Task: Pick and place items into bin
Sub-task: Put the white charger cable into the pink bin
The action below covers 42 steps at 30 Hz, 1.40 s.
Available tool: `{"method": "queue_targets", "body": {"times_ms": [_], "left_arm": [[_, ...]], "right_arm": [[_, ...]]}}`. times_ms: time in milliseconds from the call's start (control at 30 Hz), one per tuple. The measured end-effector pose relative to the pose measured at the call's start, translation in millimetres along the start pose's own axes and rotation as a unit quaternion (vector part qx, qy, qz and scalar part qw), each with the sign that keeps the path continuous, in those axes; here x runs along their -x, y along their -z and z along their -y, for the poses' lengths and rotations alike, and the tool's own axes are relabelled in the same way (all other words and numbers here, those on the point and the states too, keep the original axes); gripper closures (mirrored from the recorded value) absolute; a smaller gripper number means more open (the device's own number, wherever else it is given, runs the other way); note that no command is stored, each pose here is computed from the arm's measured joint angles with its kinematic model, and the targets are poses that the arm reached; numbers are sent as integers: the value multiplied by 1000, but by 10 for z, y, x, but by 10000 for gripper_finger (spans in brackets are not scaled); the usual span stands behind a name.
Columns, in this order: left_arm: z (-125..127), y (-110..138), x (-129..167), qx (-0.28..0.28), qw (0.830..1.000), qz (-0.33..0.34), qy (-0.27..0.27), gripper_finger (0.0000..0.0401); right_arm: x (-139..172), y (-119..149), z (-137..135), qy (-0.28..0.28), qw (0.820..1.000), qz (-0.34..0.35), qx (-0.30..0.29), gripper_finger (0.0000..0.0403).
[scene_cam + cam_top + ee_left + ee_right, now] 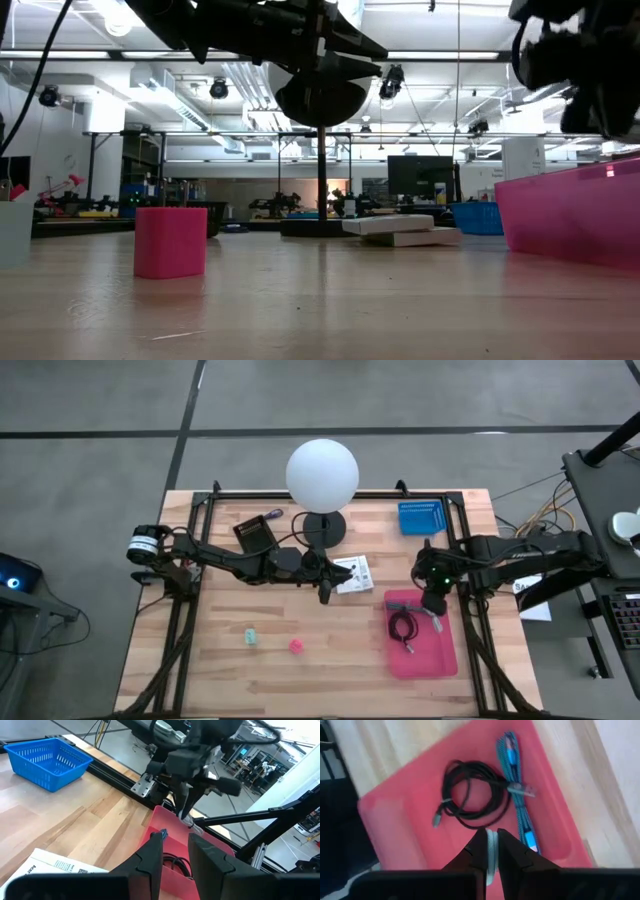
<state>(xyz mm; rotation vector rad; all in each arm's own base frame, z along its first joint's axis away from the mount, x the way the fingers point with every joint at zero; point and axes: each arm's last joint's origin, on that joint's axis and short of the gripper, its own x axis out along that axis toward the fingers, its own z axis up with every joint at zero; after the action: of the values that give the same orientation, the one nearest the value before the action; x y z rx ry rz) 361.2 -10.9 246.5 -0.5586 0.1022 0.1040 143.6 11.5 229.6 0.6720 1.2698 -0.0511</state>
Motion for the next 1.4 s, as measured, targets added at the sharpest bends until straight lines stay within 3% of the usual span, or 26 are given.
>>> {"method": "queue_targets", "body": {"times_ms": [567,1233,1400], "left_arm": [[-2,2,0,0,1000,0,0,325],[-2,3,0,0,1000,0,0,325],[-10,13,3,0,1000,-2,-1,325]], "right_arm": [[-499,68,190,-91,995,-5,-51,390],[-553,91,227,-89,993,-7,-74,389],[-553,91,226,-89,993,-7,-75,358]]}}
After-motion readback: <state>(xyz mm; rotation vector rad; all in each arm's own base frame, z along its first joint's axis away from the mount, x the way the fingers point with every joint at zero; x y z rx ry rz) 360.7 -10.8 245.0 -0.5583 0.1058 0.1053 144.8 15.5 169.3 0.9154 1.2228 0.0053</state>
